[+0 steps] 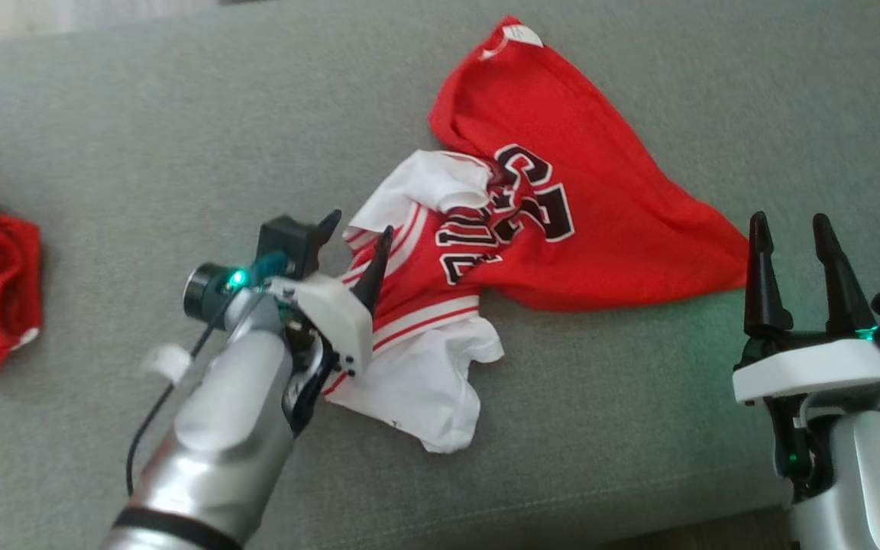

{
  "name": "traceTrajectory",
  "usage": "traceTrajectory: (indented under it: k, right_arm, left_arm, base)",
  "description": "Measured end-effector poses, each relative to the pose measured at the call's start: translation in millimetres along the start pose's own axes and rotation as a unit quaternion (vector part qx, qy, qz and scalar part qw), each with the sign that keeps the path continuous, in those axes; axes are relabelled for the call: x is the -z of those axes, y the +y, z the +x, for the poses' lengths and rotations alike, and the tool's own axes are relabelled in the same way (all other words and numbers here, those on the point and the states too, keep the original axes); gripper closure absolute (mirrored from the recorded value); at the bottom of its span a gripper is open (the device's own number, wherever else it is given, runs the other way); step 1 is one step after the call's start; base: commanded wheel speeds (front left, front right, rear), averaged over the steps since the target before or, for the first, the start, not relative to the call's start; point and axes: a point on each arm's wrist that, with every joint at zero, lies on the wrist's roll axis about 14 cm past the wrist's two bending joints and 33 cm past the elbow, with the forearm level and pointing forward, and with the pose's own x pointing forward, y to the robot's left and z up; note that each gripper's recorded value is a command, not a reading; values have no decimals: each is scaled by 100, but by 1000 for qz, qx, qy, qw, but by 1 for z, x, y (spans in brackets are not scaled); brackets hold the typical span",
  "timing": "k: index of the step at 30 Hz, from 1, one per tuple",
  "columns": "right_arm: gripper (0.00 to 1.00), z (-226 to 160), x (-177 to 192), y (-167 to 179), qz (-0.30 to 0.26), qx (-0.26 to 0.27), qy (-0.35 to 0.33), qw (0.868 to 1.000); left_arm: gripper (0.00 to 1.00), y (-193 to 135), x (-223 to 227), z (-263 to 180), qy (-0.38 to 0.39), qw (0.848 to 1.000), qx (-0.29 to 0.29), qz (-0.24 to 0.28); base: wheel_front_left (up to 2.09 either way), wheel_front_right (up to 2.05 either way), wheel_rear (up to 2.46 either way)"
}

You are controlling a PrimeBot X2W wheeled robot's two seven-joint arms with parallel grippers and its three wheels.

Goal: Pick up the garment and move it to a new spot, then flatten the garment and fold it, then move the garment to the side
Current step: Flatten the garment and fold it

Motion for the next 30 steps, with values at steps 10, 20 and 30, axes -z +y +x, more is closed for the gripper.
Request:
traceTrajectory:
  k: [10,20,30]
  right_arm:
    - [0,-2,13,-16,-3,23,17,1000]
    - [0,3,-2,-12,2,18,-15,1000]
    - [0,-4,-14,-35,-4,51,-40,998]
  left_arm:
    - [100,-1,32,21,75,997,24,-3]
    - [100,21,-12,18,3,1000,-2,19]
    - [100,94,-100,33,-77,992,-60,85]
  base:
    - [0,0,0]
    - [0,0,0]
    - [0,0,0]
